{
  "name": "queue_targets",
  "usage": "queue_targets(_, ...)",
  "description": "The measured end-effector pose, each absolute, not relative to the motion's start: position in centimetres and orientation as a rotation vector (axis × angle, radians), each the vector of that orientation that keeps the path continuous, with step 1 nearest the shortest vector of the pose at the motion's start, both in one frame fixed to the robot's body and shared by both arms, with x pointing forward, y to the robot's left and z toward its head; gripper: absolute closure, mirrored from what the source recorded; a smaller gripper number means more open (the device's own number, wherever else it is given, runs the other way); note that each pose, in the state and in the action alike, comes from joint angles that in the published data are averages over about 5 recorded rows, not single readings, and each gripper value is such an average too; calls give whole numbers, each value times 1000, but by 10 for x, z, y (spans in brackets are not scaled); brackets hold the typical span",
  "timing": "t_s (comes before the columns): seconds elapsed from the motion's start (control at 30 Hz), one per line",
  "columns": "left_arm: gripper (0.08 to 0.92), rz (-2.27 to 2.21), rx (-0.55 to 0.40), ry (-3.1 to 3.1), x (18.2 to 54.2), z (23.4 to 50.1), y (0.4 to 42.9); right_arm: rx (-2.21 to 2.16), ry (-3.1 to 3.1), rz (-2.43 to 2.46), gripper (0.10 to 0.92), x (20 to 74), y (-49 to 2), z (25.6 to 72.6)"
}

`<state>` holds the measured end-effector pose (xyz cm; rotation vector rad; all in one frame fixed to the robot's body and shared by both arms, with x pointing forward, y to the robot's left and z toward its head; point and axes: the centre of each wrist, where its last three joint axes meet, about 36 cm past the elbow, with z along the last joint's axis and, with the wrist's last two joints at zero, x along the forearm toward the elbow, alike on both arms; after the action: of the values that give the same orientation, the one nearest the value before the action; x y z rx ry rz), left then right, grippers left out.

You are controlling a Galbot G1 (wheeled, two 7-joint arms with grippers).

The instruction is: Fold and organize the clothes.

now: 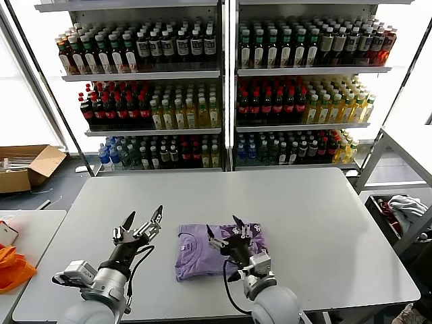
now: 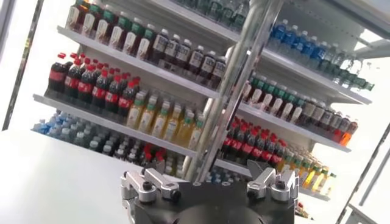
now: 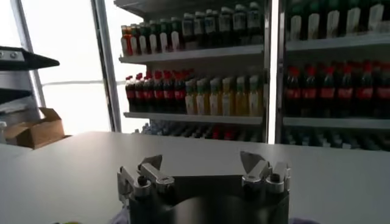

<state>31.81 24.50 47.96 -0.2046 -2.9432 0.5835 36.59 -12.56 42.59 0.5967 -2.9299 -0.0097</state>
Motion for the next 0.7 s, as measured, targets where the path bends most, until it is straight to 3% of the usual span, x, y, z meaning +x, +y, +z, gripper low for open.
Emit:
queue_targets(0.3,177,558,-196,-2963,318,482,254,433,-3077,-4,200,346,-190,457)
queue_targets(0.7,177,535,-198,-2996,310,491,266,222,-3113,24,200,318,-249,456)
